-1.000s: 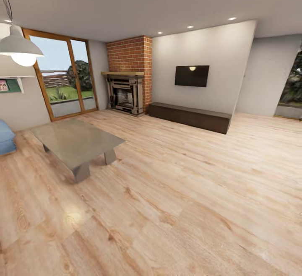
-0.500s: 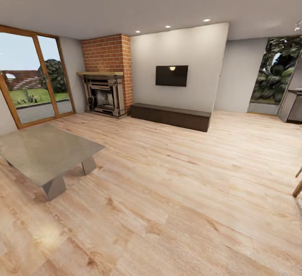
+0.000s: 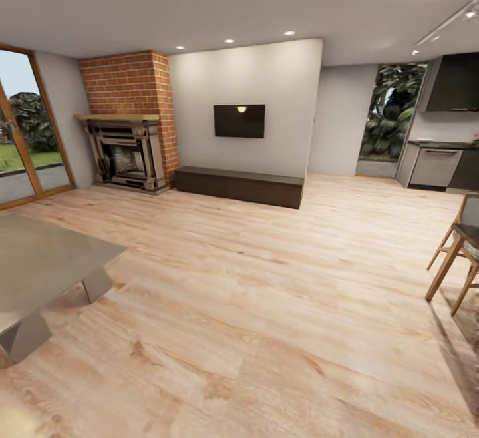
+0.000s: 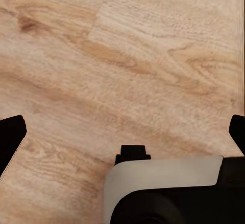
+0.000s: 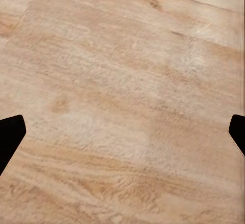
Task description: In the kitchen, take the Vidalia onion out of the sink, dice it on the chopping board with the paring knife, put the diced onion into the bowl on the countertop, then place both the paring knife and the chopping board into the sink.
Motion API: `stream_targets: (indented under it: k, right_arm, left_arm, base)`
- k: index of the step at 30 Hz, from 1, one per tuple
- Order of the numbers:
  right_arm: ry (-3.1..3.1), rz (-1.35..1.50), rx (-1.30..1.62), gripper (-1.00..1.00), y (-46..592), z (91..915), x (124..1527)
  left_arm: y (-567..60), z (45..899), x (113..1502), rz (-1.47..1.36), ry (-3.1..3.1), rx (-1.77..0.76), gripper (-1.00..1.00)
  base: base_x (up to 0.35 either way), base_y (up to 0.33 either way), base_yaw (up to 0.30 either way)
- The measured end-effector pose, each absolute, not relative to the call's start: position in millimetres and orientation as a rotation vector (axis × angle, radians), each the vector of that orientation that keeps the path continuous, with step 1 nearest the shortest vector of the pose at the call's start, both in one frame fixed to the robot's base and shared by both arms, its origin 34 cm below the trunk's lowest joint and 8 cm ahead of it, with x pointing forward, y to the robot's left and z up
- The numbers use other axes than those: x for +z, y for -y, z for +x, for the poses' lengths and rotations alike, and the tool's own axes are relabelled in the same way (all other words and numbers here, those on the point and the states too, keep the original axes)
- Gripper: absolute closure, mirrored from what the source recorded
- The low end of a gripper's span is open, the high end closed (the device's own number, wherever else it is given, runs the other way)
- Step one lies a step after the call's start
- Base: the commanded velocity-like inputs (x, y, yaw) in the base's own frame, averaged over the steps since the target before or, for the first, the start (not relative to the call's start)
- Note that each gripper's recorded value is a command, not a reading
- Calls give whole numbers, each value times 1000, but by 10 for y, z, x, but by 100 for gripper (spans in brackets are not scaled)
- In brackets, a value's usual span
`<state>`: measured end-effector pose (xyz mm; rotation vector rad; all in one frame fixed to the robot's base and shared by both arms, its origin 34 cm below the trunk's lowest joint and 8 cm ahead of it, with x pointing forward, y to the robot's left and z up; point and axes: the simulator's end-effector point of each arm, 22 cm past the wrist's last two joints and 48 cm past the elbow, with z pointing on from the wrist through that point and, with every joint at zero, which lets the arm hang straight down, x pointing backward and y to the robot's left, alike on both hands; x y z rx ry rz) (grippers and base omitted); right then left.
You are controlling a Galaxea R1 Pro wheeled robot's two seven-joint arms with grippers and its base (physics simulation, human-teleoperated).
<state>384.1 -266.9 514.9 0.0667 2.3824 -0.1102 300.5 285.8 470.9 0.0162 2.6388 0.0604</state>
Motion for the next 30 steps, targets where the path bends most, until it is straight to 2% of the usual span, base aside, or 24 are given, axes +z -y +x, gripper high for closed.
stream_targets:
  k: [12, 25, 30]
  right_arm:
    - [-2375, 67, -111, -100, 2680, 3862, 5166]
    - [-2368, 68, -111, -100, 2681, 3883, 5183]
    - [-2367, 67, -110, -100, 2675, 3888, 5186]
  left_arm:
    - [-2869, 3025, 4719, 16, -2633, 62, -100]
    - [-2916, 3053, 4734, 18, -2625, 70, -100]
    - [-2917, 3057, 4737, 18, -2624, 71, -100]
  base:
    - [316, -71, -278]
    - [317, -5, -278]
    - [318, 0, -106]
